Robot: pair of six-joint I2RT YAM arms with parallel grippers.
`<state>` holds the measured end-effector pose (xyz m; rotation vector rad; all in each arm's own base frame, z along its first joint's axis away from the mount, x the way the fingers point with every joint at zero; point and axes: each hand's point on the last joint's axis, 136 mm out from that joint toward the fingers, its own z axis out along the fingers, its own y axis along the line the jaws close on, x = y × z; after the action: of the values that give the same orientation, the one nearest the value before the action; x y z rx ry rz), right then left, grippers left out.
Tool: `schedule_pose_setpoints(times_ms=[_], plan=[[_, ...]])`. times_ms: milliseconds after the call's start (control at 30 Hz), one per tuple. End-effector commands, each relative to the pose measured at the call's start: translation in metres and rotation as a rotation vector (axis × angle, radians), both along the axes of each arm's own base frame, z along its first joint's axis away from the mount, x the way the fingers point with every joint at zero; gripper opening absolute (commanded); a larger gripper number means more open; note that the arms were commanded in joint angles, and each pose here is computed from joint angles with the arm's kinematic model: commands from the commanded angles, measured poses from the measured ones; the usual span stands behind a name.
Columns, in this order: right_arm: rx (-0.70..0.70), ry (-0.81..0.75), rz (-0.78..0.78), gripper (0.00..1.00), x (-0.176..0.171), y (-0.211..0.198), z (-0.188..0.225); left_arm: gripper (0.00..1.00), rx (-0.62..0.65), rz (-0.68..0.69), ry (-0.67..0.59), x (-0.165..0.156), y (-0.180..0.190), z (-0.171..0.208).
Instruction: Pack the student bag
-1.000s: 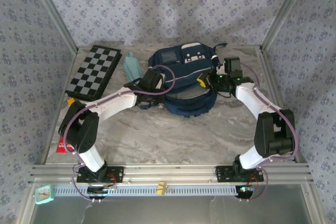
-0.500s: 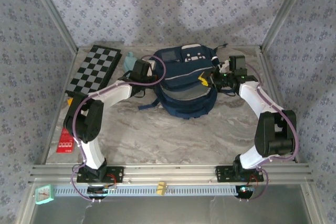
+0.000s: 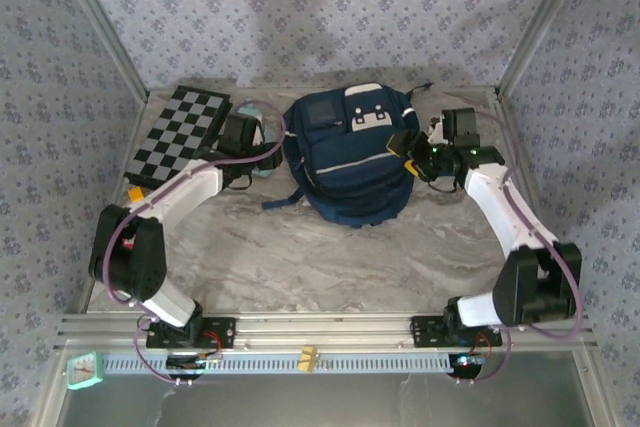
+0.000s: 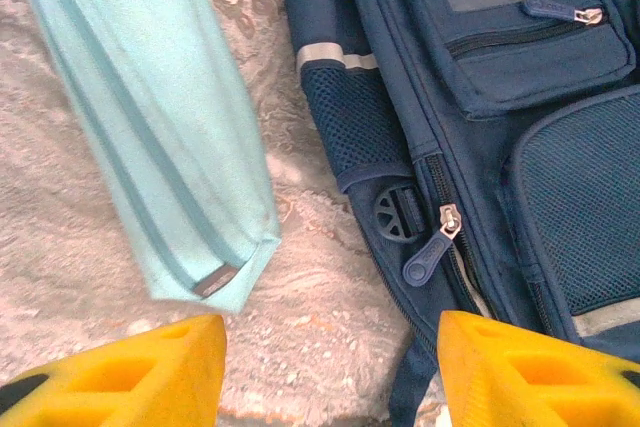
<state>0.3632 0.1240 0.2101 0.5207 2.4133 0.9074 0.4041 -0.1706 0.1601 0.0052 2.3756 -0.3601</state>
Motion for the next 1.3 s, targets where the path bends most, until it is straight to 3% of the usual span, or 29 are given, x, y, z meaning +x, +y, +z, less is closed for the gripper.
schedule_pose_setpoints(times_ms=[0, 167, 300, 467, 633, 833, 1000, 1133, 1267], plan=[[-0.208, -0.039, 0.075, 0.78, -0.009, 0.011, -0.01, 0.66, -0.003, 0.062, 0.075, -0.013, 0.021, -0.013], [-0.374, -0.157, 0.314, 0.84, 0.003, 0.093, -0.016, 0.71, -0.053, 0.198, 0.171, -0.004, 0.054, -0.027], [-0.436, -0.226, 0.443, 0.85, 0.024, 0.162, -0.032, 0.75, -0.131, 0.237, 0.121, -0.007, 0.068, -0.016], [-0.498, -0.337, 0.602, 0.84, 0.054, 0.247, -0.051, 0.81, -0.156, 0.321, 0.144, -0.021, 0.095, -0.015], [-0.571, -0.354, 0.649, 0.8, 0.087, 0.294, -0.079, 0.87, -0.199, 0.409, 0.1, -0.036, 0.117, -0.005], [-0.567, -0.357, 0.662, 0.75, 0.118, 0.32, -0.11, 0.97, -0.215, 0.433, 0.1, -0.045, 0.127, -0.009], [-0.524, -0.384, 0.712, 0.68, 0.12, 0.342, -0.131, 0.99, -0.213, 0.462, 0.122, -0.049, 0.133, -0.017], [-0.503, -0.385, 0.737, 0.55, 0.12, 0.352, -0.145, 0.99, -0.208, 0.467, 0.131, -0.049, 0.134, -0.022], [-0.486, -0.403, 0.744, 0.27, 0.12, 0.357, -0.14, 0.99, -0.216, 0.462, 0.143, -0.049, 0.132, -0.025]])
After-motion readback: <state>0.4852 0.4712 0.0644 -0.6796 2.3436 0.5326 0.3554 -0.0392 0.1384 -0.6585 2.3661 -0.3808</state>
